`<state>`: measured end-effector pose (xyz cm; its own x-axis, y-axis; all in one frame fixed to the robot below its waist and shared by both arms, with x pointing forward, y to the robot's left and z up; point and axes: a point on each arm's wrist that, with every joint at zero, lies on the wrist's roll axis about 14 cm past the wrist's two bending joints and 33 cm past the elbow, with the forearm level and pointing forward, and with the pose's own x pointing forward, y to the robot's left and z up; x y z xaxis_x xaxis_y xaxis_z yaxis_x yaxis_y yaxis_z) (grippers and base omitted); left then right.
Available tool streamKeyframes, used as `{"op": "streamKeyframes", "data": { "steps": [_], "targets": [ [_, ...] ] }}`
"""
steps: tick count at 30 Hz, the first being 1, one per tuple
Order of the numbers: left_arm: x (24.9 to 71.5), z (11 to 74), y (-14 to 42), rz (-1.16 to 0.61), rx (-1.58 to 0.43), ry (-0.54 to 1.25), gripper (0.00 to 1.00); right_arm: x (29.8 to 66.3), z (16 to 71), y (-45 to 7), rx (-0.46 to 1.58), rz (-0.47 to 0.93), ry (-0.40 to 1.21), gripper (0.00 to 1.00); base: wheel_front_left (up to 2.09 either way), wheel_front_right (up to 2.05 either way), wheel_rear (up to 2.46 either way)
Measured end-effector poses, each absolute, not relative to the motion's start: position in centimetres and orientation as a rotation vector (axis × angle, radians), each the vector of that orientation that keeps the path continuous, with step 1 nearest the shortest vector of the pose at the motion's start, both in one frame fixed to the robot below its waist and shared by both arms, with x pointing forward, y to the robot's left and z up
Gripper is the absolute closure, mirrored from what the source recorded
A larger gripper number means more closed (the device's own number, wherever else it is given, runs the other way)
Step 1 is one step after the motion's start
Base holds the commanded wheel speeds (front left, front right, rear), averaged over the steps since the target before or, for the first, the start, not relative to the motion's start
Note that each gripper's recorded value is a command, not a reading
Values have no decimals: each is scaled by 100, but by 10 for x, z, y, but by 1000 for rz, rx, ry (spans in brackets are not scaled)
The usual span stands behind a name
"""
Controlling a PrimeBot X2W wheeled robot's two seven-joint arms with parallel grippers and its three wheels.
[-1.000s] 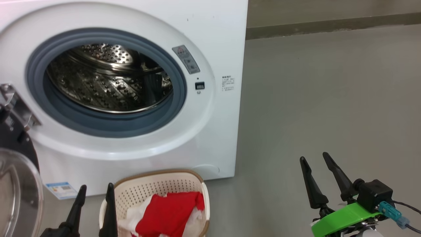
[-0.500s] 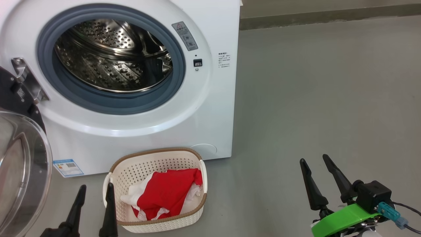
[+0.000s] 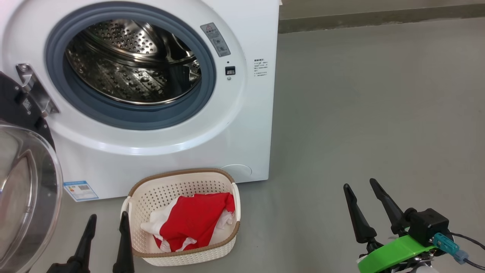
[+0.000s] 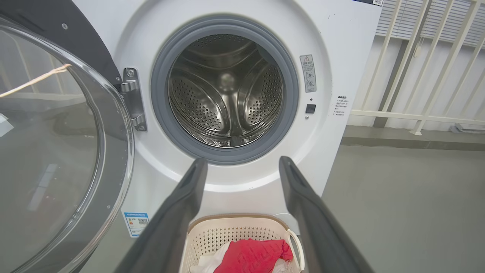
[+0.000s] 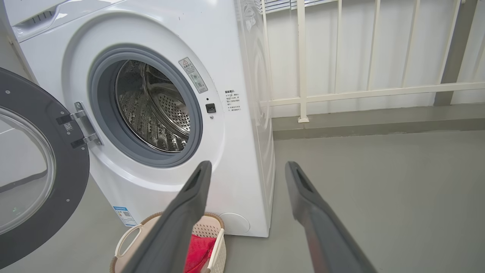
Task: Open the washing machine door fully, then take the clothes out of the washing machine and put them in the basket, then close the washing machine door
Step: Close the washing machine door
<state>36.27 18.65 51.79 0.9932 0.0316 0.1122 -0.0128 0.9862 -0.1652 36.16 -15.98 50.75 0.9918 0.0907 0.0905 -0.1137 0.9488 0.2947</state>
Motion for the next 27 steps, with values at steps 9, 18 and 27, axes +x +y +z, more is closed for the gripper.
{"op": "streamKeyframes", "data": {
  "steps": [9, 18, 27],
  "targets": [
    [354, 521, 206, 96, -151, -127, 0, 368, 508, -146, 298, 151, -71, 0, 0, 0, 0],
    [332, 530, 238, 215, -142, -165, 0, 379, 511, -110, 289, 264, -60, 0, 0, 0, 0],
    [298, 533, 268, 333, -133, -184, 0, 386, 514, -63, 281, 406, -48, 0, 0, 0, 0]
  ]
}}
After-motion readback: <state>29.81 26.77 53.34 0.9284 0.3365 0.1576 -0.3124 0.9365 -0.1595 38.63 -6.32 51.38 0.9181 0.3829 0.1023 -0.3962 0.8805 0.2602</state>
